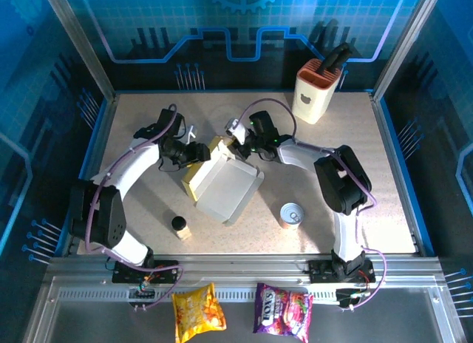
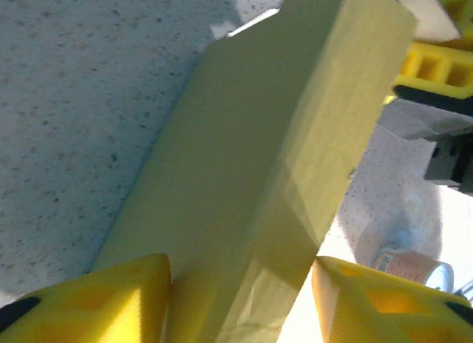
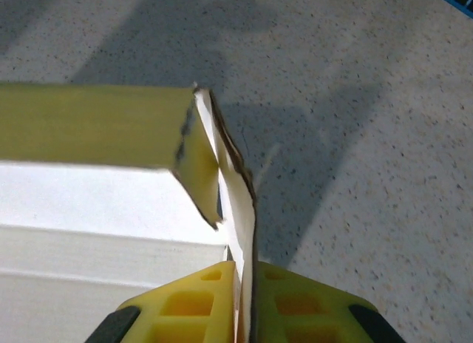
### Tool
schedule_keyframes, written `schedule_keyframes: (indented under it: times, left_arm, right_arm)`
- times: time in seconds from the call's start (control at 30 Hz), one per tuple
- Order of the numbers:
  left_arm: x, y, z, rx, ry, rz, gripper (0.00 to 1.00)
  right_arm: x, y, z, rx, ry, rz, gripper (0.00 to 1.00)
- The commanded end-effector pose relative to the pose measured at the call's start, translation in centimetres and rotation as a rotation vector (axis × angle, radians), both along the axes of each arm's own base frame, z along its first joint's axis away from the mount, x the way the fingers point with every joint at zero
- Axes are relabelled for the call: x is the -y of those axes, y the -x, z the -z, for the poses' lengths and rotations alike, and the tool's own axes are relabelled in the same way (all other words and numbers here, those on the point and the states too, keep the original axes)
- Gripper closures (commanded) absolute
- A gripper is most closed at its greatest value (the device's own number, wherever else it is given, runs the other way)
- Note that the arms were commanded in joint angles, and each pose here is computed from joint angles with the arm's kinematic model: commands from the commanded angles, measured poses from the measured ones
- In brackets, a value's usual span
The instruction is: Fold the paper box
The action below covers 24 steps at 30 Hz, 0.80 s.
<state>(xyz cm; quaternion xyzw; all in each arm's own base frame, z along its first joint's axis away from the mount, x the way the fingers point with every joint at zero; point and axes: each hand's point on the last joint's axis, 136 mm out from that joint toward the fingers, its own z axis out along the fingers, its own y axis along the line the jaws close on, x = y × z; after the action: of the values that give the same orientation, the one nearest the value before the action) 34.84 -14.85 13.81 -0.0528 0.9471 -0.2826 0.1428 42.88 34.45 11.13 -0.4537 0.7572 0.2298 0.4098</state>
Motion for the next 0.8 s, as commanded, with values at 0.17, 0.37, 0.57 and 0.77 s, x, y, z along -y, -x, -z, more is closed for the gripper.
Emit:
schedule_keyframes:
  times: [0.17, 0.37, 0.57, 0.77]
  left_arm:
    - [2.7, -1.7, -1.9, 0.039, 0.251, -0.045, 0.50]
    - [2.7, -2.3, -1.3, 0.044, 0.265, -0.082, 0.52]
    - [2.6, -2.3, 0.1, 0.018, 0.262, -0.101, 0.58]
    - [2.4, -2.2, 0.8, 0.007, 0.239, -0.107, 0.62]
  right_arm:
    - [-2.6, -1.1, -1.3, 0.013, -0.031, -0.029, 0.85]
    - [-2.3, 0.0, -0.8, -0.027, -0.038, -0.034, 0.86]
    - [-1.4, 1.4, -0.2, -0.056, -0.050, -0.015, 0.84]
    - [-1.0, 1.7, 1.2, -0.070, -0.052, -0.003, 0.79]
